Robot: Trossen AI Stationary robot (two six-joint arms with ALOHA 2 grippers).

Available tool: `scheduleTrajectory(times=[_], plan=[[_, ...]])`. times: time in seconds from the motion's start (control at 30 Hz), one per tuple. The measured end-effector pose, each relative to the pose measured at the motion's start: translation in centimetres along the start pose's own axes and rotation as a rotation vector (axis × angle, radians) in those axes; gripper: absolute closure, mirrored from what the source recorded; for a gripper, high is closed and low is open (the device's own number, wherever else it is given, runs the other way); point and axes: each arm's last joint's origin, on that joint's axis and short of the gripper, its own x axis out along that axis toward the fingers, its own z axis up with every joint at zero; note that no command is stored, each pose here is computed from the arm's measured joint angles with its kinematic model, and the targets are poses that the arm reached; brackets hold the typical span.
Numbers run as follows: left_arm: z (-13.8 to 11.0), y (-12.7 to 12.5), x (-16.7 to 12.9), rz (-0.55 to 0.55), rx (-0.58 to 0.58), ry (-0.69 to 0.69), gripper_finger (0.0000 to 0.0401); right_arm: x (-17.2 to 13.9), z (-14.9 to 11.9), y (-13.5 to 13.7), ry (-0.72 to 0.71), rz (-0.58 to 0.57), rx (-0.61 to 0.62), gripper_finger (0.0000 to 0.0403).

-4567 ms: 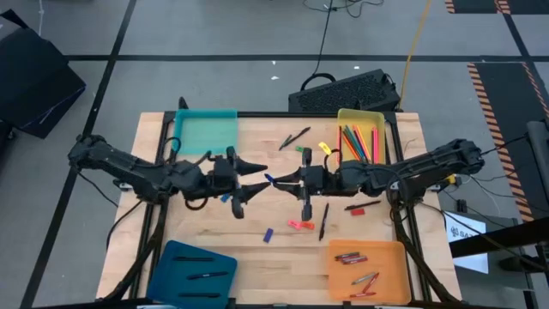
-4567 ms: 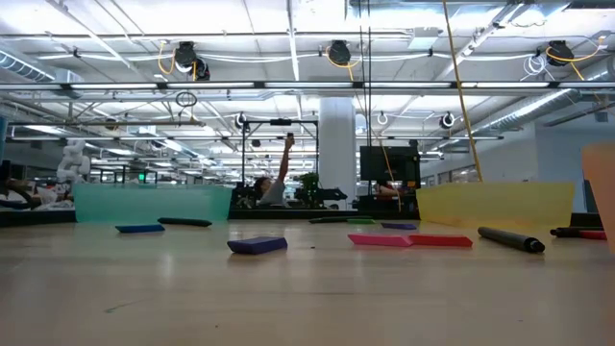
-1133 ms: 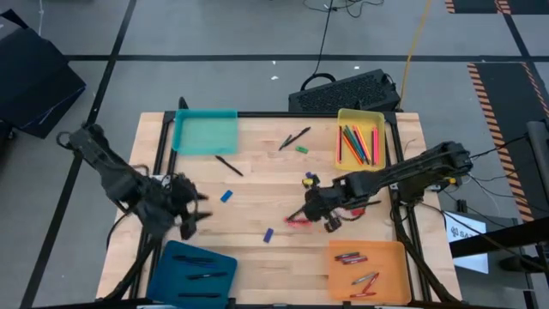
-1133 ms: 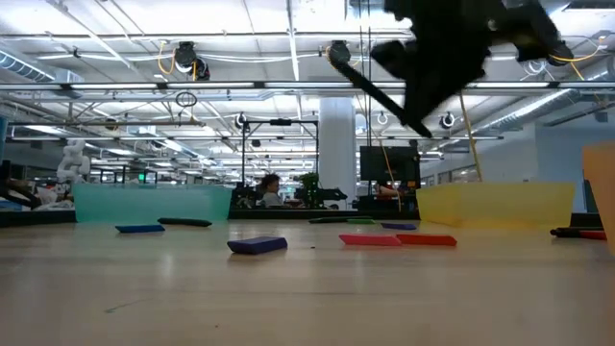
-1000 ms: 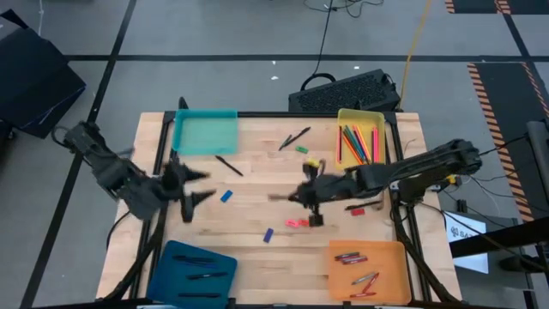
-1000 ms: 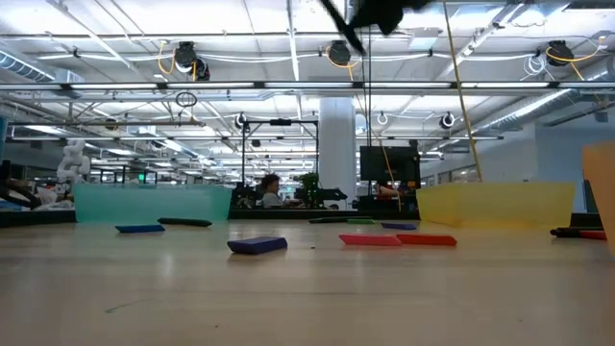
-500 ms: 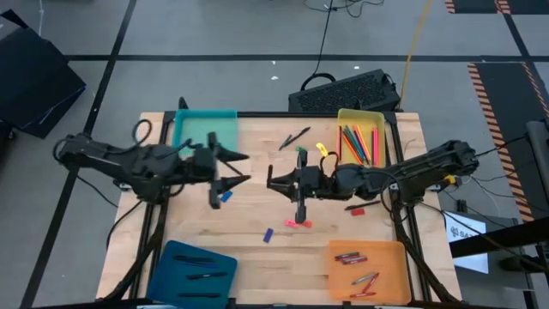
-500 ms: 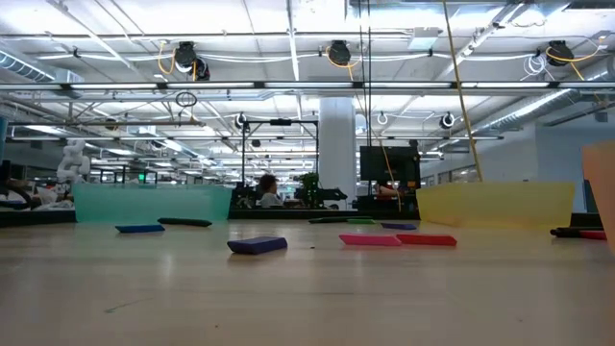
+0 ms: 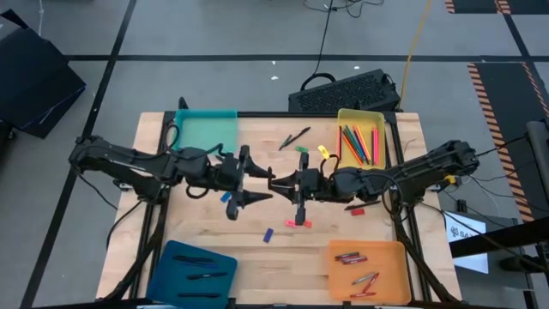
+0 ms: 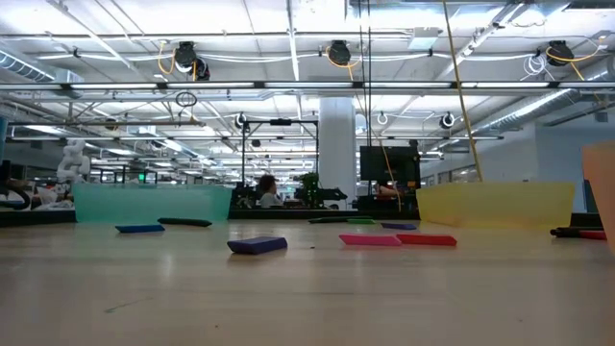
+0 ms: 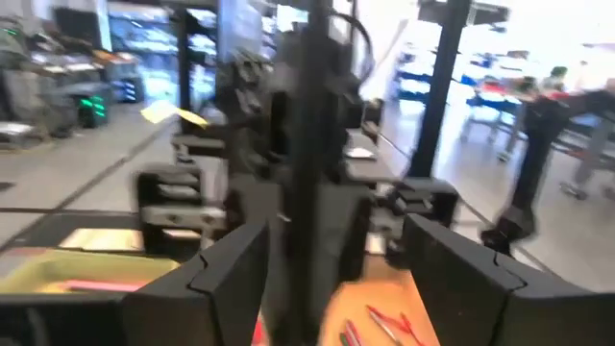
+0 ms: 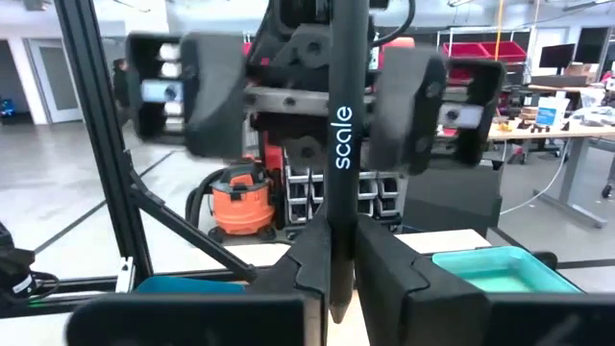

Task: Sort crayons/erasers/pens/pencils in bins
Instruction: Put the black pen into the blue bin

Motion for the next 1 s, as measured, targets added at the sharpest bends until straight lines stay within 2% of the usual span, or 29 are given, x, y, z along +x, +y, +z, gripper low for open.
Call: scheduleTrajectory(times=[0.07, 0.13, 0.3, 0.43, 0.53, 0.63, 0.77, 0.9, 1.0], plan=[[0.1, 0.2, 0.0, 0.017, 0.0, -0.013, 0.0177, 0.0, 0.0, 0.0, 0.002, 0.0, -0.001, 0.038], [0.1, 0.3, 0.1, 0.017, 0.005, -0.009, 0.0212, 0.0, 0.0, 0.0, 0.001, 0.0, -0.002, 0.0379], [0.1, 0.3, 0.0, 0.021, 0.008, -0.009, 0.0364, 0.0, 0.0, 0.0, -0.002, 0.005, 0.0, 0.0369], [0.0, 0.4, 0.0, 0.049, 0.005, -0.005, 0.037, -0.1, -0.2, 0.2, 0.023, 0.005, -0.04, 0.0342], [0.3, 0.4, -0.3, 0.074, 0.011, 0.079, 0.037, -0.4, -0.9, 0.3, 0.113, 0.01, -0.087, 0.0302], [1.5, 0.0, -1.2, 0.078, 0.022, 0.224, 0.037, -1.1, -1.1, 0.3, 0.315, 0.014, -0.121, 0.0255], [1.5, -2.6, -3.7, -0.024, 0.008, 0.577, 0.037, -3.3, -1.6, -0.2, 0.739, 0.057, -0.203, 0.0215], [-1.5, -5.9, -6.6, -0.076, -0.113, 0.961, 0.037, -6.5, -4.3, -1.4, 1.156, 0.026, -0.272, 0.021], [-4.4, -9.0, -8.8, -0.106, -0.241, 1.183, 0.037, -9.0, -6.7, -2.4, 1.418, 0.002, -0.27, 0.022]])
